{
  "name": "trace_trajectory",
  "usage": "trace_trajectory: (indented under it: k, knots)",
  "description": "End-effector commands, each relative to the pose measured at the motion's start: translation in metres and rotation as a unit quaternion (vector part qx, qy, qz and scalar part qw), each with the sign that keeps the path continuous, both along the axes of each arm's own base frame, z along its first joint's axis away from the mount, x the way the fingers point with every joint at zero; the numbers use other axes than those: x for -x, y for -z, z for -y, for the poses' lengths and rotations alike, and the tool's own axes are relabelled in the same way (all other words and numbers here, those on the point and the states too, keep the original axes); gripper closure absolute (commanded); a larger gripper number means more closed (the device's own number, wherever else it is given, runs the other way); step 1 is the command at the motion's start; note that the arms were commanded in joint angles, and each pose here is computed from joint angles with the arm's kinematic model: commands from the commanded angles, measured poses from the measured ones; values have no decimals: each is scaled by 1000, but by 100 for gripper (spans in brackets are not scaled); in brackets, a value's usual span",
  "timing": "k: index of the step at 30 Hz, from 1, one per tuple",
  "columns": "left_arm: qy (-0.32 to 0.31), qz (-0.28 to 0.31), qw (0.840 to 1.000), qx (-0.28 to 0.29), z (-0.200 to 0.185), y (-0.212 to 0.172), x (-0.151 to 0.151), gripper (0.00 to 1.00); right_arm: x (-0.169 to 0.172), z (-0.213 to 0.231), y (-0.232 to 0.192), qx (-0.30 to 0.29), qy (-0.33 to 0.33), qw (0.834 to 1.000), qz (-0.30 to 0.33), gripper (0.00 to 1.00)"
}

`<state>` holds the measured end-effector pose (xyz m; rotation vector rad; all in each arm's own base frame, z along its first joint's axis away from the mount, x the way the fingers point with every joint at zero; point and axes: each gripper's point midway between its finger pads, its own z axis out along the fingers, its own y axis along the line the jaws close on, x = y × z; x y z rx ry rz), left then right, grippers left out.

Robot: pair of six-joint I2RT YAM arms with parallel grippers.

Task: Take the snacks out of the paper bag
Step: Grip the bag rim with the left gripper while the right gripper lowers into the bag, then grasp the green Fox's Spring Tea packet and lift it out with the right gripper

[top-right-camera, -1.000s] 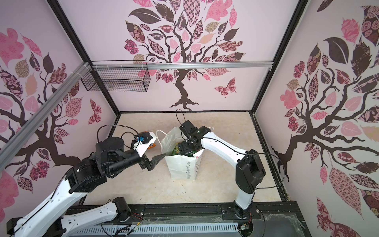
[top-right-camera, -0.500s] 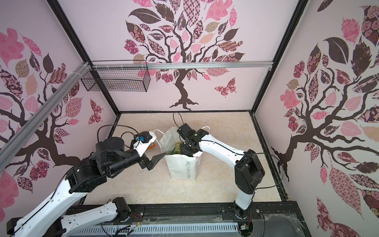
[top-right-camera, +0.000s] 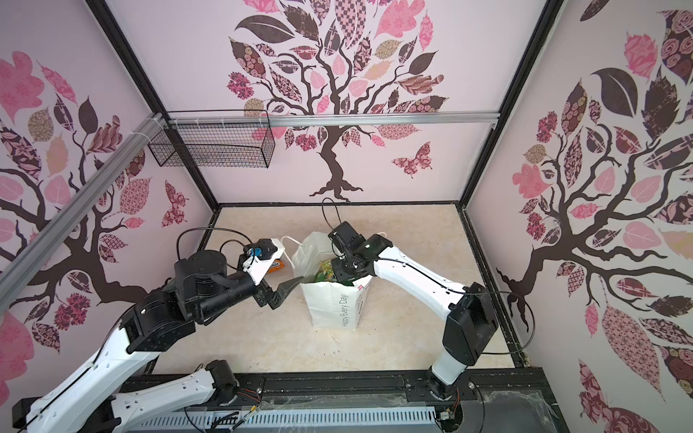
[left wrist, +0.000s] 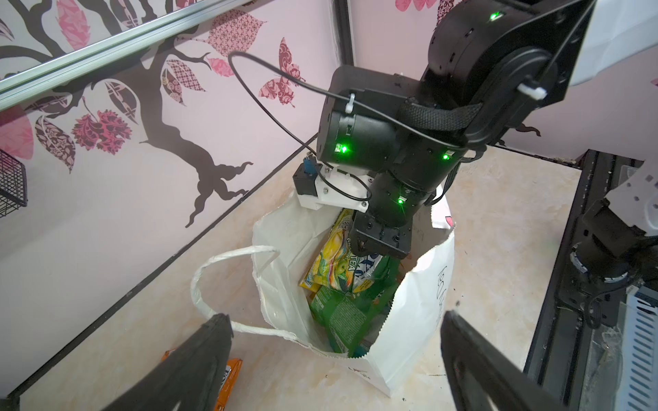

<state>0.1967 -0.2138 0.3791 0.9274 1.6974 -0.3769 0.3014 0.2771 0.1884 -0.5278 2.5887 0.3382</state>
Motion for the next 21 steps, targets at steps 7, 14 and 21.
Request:
trace_trajectory:
  k: [7,14,21]
  knots:
    - [-12,7,1000,11,-2,-1,-3,7,4,-1,-83,-93,2,993,79,98]
    - [-14,10,1000,17,-3,-6,-3,7,8,3,-126,-137,4,983,123,99]
    - [-15,9,999,33,-2,-12,-2,7,15,9,-168,-182,6,970,163,99]
